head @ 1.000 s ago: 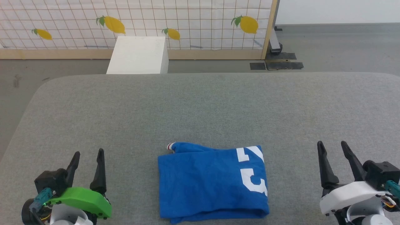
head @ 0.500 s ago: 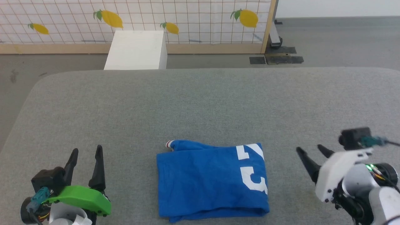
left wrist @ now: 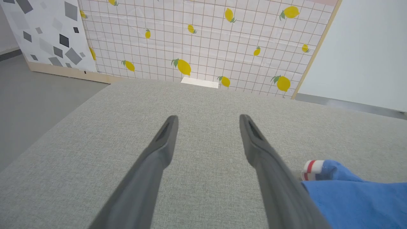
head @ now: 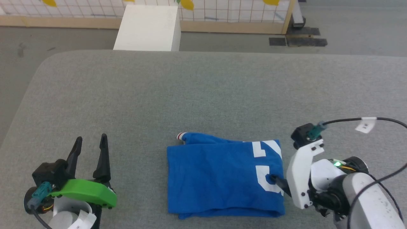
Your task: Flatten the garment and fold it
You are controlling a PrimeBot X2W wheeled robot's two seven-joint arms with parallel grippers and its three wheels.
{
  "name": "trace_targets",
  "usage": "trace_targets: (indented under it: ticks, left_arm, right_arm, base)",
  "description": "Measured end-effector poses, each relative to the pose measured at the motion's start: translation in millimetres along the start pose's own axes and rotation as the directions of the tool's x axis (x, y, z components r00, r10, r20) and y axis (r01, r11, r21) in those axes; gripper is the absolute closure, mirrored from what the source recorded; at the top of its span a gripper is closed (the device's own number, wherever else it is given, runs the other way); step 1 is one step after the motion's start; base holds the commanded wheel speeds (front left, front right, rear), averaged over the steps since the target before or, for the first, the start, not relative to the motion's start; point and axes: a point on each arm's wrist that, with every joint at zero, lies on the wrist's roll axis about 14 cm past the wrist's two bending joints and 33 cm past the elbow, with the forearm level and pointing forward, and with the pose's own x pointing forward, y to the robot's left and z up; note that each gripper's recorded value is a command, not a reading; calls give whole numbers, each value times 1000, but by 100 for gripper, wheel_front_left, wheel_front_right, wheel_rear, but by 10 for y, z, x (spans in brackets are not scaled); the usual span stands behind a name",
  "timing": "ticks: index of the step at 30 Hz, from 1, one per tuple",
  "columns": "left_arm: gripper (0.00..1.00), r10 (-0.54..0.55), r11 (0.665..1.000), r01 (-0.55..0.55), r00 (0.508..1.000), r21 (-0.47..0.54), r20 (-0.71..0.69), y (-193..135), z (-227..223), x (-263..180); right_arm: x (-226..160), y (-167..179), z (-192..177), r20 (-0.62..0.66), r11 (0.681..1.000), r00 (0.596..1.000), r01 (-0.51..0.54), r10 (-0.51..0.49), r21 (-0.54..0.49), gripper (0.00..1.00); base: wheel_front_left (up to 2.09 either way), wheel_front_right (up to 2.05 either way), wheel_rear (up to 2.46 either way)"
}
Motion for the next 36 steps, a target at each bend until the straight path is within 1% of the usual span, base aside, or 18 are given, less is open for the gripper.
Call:
trace_targets:
  ticks: [8, 14, 15, 16, 17, 18, 21, 29, 33, 36]
  left_arm:
    - [0, 26, 1000, -26, 1000, -1, -11, 92, -62, 47]
    - [0, 45, 999, -45, 999, 0, -26, 162, -115, 50]
    - [0, 46, 999, -46, 999, 1, -26, 170, -116, 50]
    - [0, 48, 999, -48, 998, 1, -26, 180, -118, 47]
    - [0, 49, 999, -49, 998, 2, -28, 185, -122, 43]
    - [0, 50, 999, -50, 998, 2, -30, 191, -129, 36]
    - [0, 53, 999, -53, 998, 2, -32, 197, -134, 24]
    - [0, 37, 999, -37, 999, -8, -8, 142, -68, 12]
    - [0, 15, 1000, -15, 1000, -13, 2, 69, -39, 29]
    - [0, -8, 1000, 8, 1000, -21, -3, -12, -60, 40]
  right_arm:
    - [351, 108, -149, -121, 999, 992, -31, 26, -37, 0]
    - [500, 206, -174, -165, 995, 985, -62, 48, -79, 0]
    - [511, 210, -185, -173, 994, 984, -64, 48, -85, 1]
    - [518, 211, -182, -177, 994, 983, -65, 49, -90, 62]
    - [521, 208, -173, -177, 993, 983, -66, 49, -93, 91]
    - [524, 214, -167, -178, 993, 983, -69, 50, -100, 100]
    - [524, 275, -158, -170, 990, 983, -87, 68, -108, 100]
    - [429, 256, -104, -132, 988, 989, -83, 66, -130, 100]
    - [311, 203, -74, -108, 987, 993, -70, 55, -143, 100]
    - [173, 87, -51, -91, 987, 995, -41, 27, -152, 100]
  base:
    - [0, 0, 0]
    - [0, 0, 0]
    - [0, 0, 0]
    - [0, 0, 0]
    - [0, 0, 0]
    - [0, 0, 0]
    - [0, 0, 0]
    - [0, 0, 0]
    - [0, 0, 0]
    - [0, 0, 0]
